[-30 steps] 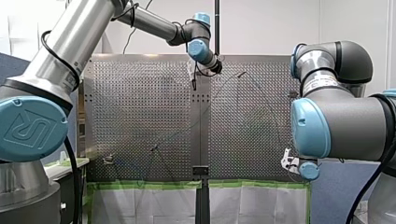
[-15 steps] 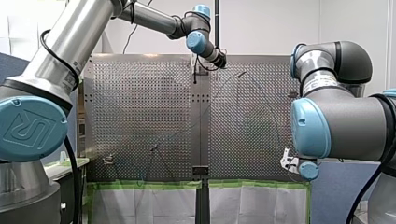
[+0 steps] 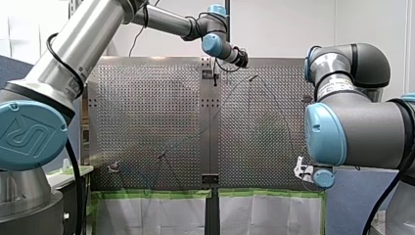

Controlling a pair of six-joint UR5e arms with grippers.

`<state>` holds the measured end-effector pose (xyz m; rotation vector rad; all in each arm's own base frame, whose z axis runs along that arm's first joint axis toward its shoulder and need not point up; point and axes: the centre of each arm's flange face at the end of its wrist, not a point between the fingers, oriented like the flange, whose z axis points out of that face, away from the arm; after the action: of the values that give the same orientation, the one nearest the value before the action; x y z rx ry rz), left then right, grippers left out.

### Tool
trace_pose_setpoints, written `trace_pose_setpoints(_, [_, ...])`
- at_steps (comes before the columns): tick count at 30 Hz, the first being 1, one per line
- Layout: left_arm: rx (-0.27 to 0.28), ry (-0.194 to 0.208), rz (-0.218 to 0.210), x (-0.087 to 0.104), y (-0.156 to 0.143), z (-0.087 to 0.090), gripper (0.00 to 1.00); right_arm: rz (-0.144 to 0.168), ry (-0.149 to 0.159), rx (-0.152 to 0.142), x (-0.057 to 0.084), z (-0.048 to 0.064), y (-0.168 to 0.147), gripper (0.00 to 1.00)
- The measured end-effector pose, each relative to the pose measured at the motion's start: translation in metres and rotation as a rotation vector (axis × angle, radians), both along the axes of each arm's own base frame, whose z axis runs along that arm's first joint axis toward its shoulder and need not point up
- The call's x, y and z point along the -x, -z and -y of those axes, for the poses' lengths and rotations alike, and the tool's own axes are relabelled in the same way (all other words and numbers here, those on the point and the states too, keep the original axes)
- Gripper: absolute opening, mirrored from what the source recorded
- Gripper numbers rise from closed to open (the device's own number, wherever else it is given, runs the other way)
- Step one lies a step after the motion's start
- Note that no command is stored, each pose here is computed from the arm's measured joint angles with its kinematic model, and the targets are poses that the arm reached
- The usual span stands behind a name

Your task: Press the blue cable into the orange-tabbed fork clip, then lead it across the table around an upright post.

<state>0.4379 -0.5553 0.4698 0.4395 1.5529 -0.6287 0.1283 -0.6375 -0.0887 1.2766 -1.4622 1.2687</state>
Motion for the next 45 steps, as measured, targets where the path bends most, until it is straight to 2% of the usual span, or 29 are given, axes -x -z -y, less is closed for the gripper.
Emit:
trace_pose_setpoints(4, [-0.028,0.006,0.0,0.002,0.006,0.005,1.0,0.0,0.001,0.0,0.001,0.0,0.0,0.0])
trace_pose_setpoints(9, [-0.06,-0.001,-0.003,0.002,0.01,0.003,1.0,0.0,0.004,-0.003,0.002,0.0,0.001,0.0])
trace_pose_setpoints(15, [-0.12,-0.041,-0.01,0.0,0.013,-0.005,1.0,-0.001,0.004,-0.007,0.003,0.0,0.001,0.0])
trace_pose_setpoints(20, [-0.161,-0.079,0.0,-0.001,0.014,-0.01,1.0,-0.001,0.004,-0.008,0.003,0.0,0.001,0.0])
trace_pose_setpoints(24, [-0.162,-0.104,0.008,-0.002,0.014,-0.011,1.0,0.0,0.004,-0.008,0.002,-0.001,0.001,0.0])
trace_pose_setpoints(31, [-0.127,-0.123,0.023,-0.006,0.011,-0.01,1.0,0.0,0.003,-0.008,0.002,-0.001,0.002,0.0])
trace_pose_setpoints(45, [-0.119,-0.126,0.025,-0.005,0.01,-0.009,1.0,0.002,0.003,-0.009,0.002,-0.001,0.003,0.0])
